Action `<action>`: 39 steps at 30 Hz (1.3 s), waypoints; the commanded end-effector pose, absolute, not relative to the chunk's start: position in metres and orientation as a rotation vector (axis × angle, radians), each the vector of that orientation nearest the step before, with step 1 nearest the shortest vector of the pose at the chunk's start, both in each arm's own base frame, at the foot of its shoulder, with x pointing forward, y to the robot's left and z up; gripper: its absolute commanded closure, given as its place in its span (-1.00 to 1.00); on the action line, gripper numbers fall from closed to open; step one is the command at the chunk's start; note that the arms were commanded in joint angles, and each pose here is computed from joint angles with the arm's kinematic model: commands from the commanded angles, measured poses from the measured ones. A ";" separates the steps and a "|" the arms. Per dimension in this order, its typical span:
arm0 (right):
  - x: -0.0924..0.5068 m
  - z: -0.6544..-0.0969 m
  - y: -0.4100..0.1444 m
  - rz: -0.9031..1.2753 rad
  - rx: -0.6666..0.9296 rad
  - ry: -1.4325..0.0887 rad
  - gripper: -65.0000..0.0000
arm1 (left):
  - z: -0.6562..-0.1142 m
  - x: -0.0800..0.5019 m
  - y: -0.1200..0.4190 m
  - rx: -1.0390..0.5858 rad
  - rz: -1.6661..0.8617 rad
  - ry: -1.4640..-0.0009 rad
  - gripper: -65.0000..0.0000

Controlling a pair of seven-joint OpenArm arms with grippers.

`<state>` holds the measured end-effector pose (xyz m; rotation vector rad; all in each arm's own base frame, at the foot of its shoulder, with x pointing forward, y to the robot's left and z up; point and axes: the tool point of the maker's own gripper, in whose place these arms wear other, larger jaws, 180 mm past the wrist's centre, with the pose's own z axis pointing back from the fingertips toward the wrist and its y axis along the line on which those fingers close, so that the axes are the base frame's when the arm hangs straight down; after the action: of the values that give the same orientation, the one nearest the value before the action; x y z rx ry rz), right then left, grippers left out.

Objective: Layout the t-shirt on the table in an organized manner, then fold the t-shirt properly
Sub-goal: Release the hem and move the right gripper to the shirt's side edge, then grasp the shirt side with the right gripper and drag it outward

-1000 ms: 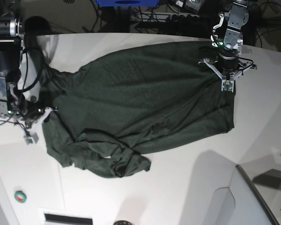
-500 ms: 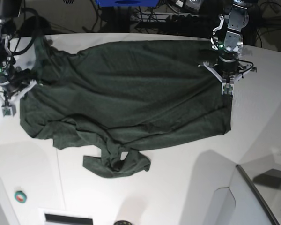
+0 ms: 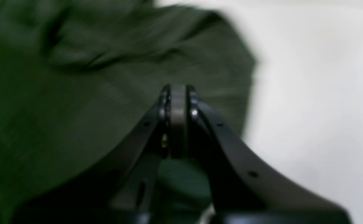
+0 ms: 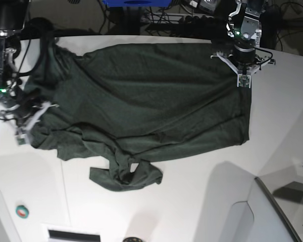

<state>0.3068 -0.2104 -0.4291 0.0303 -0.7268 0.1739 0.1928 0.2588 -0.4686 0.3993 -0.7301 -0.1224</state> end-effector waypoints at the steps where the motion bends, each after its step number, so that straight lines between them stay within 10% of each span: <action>1: 0.318 -0.417 -0.201 0.203 0.042 -0.781 0.76 | -0.462 0.194 0.262 0.415 -0.128 -0.753 1.00; 6: 0.329 -0.420 -0.166 0.386 -0.057 -0.821 -0.13 | -0.463 0.192 0.262 0.415 -0.129 -0.748 1.00; 20: 0.363 -0.446 -0.125 0.561 -0.157 -0.747 -0.13 | -0.465 0.191 0.264 0.417 -0.128 -0.741 1.00; 30: 0.376 -0.459 -0.133 0.547 -0.160 -0.693 0.98 | -0.464 0.194 0.264 0.419 -0.125 -0.745 1.00; 39: 0.419 -0.409 -0.141 0.540 -0.223 -0.780 0.98 | -0.480 0.193 0.278 0.450 -0.121 -0.695 1.00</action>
<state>0.4013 -0.1376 -0.4299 -0.2018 -0.7157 0.5419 0.1914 0.2735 -0.4840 0.4405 -0.6938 -0.1267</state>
